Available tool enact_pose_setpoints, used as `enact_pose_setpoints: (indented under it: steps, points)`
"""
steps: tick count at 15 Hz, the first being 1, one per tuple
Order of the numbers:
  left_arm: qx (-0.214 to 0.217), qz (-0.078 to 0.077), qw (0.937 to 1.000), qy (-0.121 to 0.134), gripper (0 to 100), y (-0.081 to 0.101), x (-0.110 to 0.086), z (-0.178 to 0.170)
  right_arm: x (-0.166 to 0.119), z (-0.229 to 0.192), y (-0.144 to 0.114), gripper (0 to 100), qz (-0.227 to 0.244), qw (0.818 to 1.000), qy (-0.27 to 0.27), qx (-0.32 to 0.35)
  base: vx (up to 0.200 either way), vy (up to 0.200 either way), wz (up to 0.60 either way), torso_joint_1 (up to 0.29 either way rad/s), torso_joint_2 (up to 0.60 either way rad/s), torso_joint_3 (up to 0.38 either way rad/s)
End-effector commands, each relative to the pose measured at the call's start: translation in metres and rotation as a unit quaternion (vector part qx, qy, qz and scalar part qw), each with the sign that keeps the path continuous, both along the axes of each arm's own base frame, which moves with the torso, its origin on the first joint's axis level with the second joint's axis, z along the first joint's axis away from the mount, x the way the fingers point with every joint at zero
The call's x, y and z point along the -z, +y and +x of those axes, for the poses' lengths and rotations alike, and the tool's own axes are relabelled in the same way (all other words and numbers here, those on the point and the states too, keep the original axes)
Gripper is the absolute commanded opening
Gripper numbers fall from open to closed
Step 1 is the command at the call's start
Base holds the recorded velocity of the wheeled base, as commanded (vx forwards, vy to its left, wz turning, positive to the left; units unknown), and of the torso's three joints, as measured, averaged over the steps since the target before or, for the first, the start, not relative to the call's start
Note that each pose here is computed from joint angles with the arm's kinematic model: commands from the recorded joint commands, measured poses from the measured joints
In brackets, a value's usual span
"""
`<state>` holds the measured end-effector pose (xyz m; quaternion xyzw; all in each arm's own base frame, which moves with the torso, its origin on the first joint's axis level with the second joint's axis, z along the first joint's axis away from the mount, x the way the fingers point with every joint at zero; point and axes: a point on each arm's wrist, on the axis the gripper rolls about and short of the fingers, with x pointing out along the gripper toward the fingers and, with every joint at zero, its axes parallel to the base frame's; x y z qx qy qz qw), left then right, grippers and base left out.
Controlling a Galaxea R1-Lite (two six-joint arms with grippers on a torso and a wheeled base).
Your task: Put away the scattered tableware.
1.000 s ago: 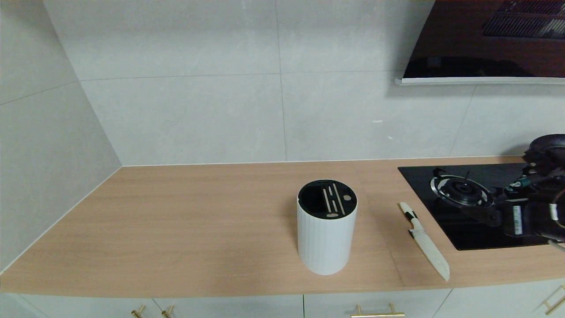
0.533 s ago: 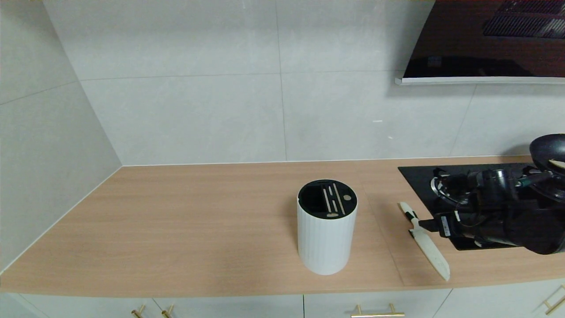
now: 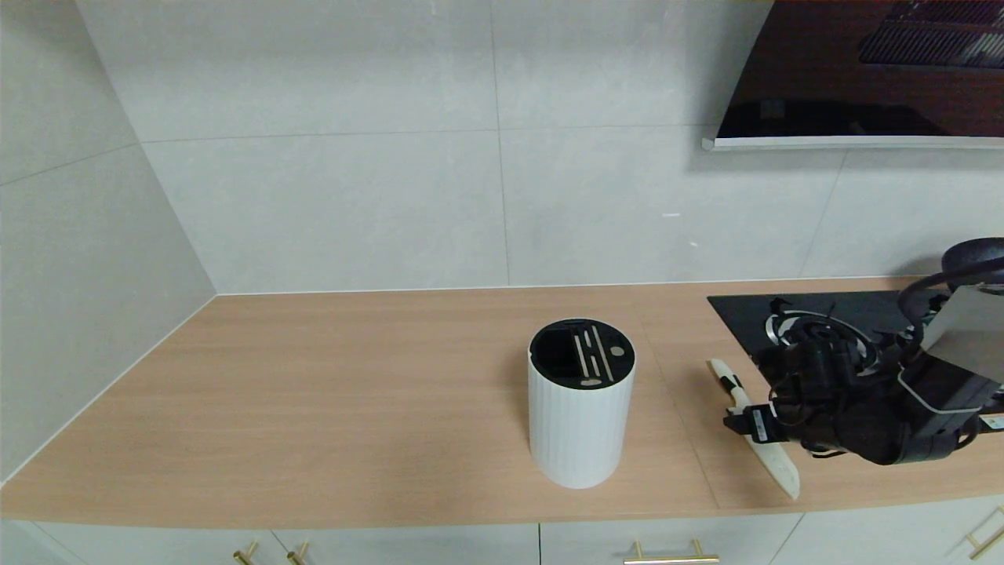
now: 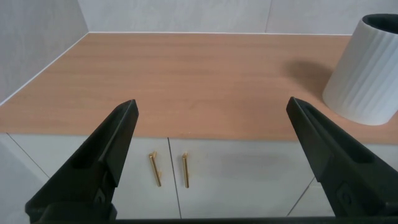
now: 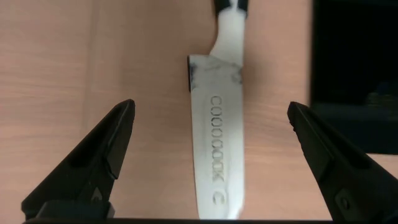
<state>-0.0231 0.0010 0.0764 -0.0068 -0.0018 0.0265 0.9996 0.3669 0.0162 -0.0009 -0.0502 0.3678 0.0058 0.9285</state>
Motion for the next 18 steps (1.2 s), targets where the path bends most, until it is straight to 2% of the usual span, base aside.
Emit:
enact_pose_setpoints:
  steps: [1, 3, 11, 18]
  points:
    - [0.000, 0.000, 1.0000, 0.000, 100, 0.000, 0.000, 0.000, 0.013, 0.004, -0.004, 100, 0.002, 1.000, 0.012, 0.003, 0.000, 0.000, 0.00, 0.000, 0.00, 0.000]
    - [0.000, 0.000, 1.0000, 0.000, 100, 0.000, 0.000, 0.000, 0.017, 0.009, -0.006, 100, 0.019, 1.000, 0.012, -0.006, 0.000, 0.000, 0.00, 0.000, 0.00, 0.000]
    - [0.000, 0.000, 1.0000, 0.000, 100, 0.000, 0.000, 0.000, 0.023, 0.022, -0.004, 100, 0.026, 1.000, -0.014, 0.003, 0.000, 0.000, 0.00, 0.000, 0.00, 0.000]
    - [0.000, 0.000, 1.0000, 0.000, 100, 0.000, 0.000, 0.000, 0.028, 0.026, -0.001, 100, 0.025, 1.000, -0.016, 0.000, 0.000, 0.000, 0.00, 0.000, 0.00, 0.000]
